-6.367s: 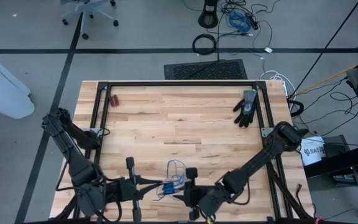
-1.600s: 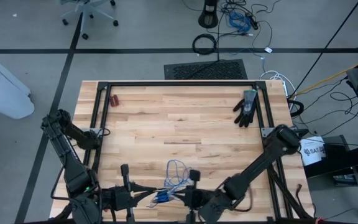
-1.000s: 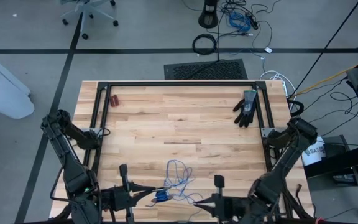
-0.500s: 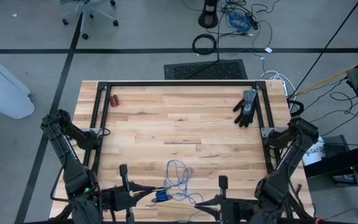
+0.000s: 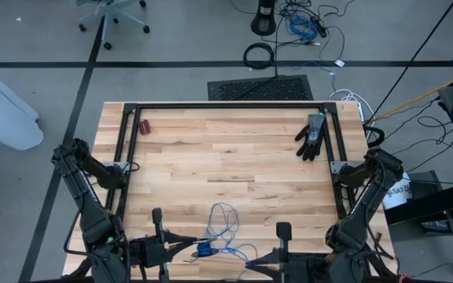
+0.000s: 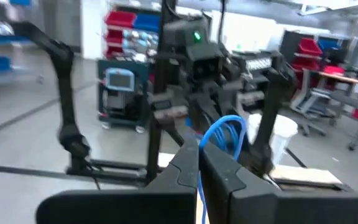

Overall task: Coil cords
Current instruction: Coil the blue wire onto a spool

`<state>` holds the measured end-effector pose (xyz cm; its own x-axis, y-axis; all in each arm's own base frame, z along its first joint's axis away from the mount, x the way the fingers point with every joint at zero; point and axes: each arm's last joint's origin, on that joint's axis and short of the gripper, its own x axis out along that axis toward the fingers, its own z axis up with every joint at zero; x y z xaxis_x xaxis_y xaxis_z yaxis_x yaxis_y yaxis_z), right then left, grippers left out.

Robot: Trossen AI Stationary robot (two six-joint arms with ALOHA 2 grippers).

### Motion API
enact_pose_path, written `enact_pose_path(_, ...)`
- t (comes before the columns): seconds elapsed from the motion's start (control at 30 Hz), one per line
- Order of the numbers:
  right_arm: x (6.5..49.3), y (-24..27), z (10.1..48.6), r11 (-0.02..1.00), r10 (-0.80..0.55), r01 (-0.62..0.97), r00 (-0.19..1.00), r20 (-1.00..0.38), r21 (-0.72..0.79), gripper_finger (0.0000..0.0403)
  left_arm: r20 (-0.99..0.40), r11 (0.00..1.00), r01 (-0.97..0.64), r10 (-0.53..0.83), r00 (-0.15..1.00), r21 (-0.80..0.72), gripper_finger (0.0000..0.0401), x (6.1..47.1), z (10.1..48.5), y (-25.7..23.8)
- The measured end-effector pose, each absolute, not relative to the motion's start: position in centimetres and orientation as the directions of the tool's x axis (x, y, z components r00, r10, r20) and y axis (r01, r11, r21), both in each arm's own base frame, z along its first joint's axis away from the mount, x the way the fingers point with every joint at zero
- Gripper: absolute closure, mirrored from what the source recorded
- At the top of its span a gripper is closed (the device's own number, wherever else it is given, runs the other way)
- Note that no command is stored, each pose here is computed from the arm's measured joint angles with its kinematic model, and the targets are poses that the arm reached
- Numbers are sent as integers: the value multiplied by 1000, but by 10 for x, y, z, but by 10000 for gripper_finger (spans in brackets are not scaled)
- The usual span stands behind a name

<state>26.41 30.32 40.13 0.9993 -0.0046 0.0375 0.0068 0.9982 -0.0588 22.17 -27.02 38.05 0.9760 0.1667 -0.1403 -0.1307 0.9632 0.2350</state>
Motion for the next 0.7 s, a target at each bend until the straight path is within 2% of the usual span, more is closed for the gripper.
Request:
enact_pose_path(0.53,281,287,415,997,-71,70,985,158,16,403,-167,929,-234,289,943,288,395,239,369,-255)
enact_pose_path(0.7,290,283,419,1000,-2,-2,975,221,15,403,-178,916,-251,316,932,314,395,248,363,-251)
